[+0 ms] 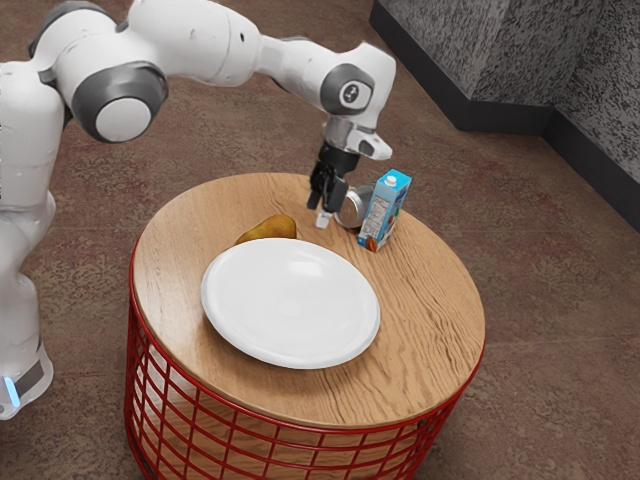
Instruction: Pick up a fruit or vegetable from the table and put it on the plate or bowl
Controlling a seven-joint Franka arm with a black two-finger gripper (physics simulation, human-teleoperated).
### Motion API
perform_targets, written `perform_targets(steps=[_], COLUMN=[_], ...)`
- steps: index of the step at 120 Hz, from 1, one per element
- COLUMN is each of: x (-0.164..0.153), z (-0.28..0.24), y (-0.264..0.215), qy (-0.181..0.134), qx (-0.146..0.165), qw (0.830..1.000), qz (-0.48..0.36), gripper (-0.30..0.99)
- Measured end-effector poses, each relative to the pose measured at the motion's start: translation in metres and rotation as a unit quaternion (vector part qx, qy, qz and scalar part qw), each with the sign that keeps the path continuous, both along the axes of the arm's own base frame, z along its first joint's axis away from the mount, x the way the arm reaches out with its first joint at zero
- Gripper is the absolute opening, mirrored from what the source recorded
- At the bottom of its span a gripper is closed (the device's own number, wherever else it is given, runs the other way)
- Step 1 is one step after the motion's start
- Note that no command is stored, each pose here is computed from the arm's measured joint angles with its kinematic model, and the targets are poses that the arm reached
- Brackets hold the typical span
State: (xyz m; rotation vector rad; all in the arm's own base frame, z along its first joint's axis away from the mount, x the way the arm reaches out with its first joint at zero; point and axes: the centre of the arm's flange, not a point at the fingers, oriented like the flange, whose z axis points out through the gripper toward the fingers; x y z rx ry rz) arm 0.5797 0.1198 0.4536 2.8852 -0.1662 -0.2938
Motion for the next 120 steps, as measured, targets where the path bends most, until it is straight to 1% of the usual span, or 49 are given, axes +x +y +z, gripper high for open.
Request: perform_targets(steps=[10, 25, 34, 44, 57, 64, 70, 73, 80, 87, 92, 105, 120], x=[0.005, 0.007, 0.009, 0.007, -0.012, -0.027, -0.052, -0.063, -0.083, -0.100, -0.107, -0.109, -0.108], z=[-0.005, -0.003, -0.004, 0.000, 0.028, 0.057, 0.079, 0.084, 0.079, 0.066, 0.060, 0.039, 0.032], y=[0.003, 0.026, 0.017, 0.006, 0.028, 0.041, 0.041, 0.042, 0.033, 0.015, 0.008, 0.005, 0.004], qy=[-0.007, -0.026, -0.028, -0.029, -0.050, -0.071, -0.089, -0.093, -0.089, -0.076, -0.069, -0.049, -0.042], qx=[0.014, 0.033, 0.036, 0.032, 0.025, 0.020, 0.013, 0.014, 0.021, 0.037, 0.049, 0.063, 0.067], qw=[1.000, 0.998, 0.998, 0.998, 0.997, 0.995, 0.994, 0.994, 0.994, 0.995, 0.995, 0.994, 0.993], qz=[0.011, 0.039, 0.038, 0.036, 0.060, 0.068, 0.061, 0.058, 0.051, 0.047, 0.050, 0.068, 0.087], gripper=[0.69, 0.69, 0.69, 0.69, 0.69, 0.69, 0.69, 0.69, 0.69, 0.69, 0.69, 0.69, 0.69])
